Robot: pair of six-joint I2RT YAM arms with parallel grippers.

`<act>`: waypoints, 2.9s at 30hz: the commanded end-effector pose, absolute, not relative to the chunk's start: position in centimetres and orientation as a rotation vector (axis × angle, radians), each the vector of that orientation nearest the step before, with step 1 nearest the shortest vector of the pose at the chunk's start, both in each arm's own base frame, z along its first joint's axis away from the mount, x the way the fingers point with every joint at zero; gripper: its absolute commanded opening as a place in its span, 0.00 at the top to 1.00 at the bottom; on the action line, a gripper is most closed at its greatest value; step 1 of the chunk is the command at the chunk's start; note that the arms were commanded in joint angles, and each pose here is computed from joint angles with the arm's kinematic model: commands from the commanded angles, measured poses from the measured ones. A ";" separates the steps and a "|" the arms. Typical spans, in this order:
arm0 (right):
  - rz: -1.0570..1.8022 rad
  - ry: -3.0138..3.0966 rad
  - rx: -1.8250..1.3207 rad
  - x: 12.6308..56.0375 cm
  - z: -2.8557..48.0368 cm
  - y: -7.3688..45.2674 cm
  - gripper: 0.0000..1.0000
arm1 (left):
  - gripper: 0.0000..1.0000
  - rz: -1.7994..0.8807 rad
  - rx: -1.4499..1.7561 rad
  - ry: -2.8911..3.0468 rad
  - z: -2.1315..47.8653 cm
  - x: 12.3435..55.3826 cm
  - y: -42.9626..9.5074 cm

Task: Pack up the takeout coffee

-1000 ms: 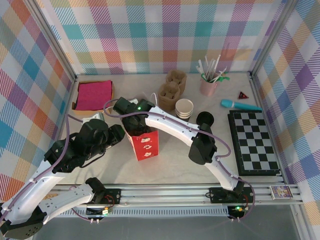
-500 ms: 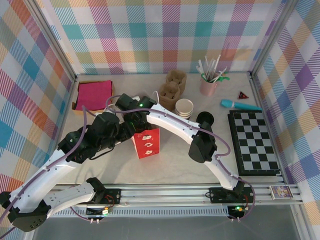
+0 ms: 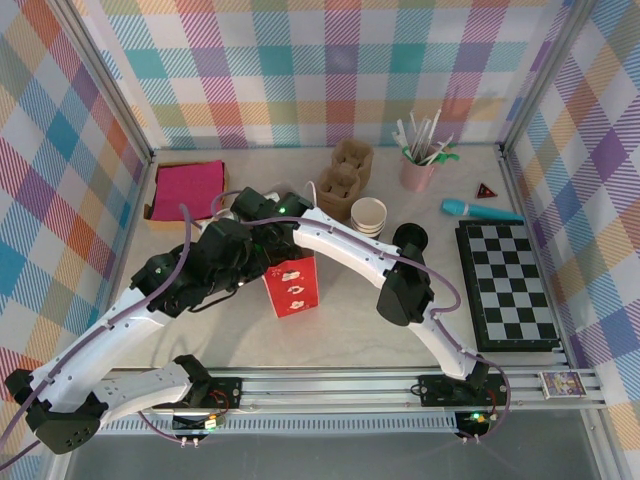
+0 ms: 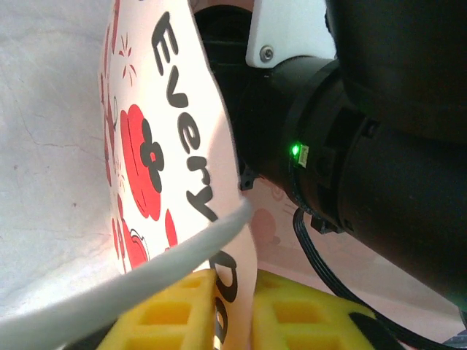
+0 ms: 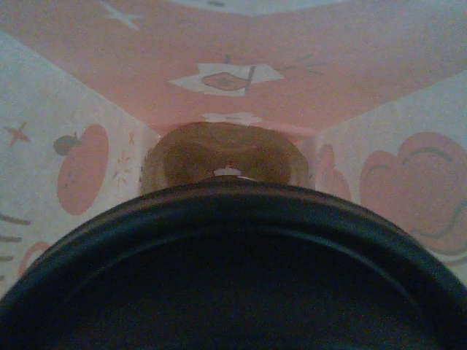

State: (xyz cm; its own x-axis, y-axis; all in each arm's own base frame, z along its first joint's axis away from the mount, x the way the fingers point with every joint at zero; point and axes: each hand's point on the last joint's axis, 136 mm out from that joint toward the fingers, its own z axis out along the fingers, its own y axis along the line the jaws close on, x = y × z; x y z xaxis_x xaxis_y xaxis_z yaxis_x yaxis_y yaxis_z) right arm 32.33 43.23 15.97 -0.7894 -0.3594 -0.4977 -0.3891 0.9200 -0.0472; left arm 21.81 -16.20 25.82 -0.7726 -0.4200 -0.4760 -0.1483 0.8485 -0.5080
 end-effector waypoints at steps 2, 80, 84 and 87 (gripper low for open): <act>0.095 2.546 -0.527 33.0 16.2 44.0 0.58 | 0.86 -0.592 -0.415 2.433 26.4 21.9 -15.9; -0.017 2.812 -0.609 30.7 7.5 42.5 0.57 | 0.82 -0.621 -0.441 2.441 26.2 21.5 -15.4; -0.014 2.819 -0.617 30.6 7.2 42.7 0.56 | 0.82 -0.623 -0.436 2.443 26.2 21.5 -15.4; -0.014 2.828 -0.622 30.5 6.8 42.7 0.56 | 0.81 -0.620 -0.435 2.446 26.1 21.5 -15.4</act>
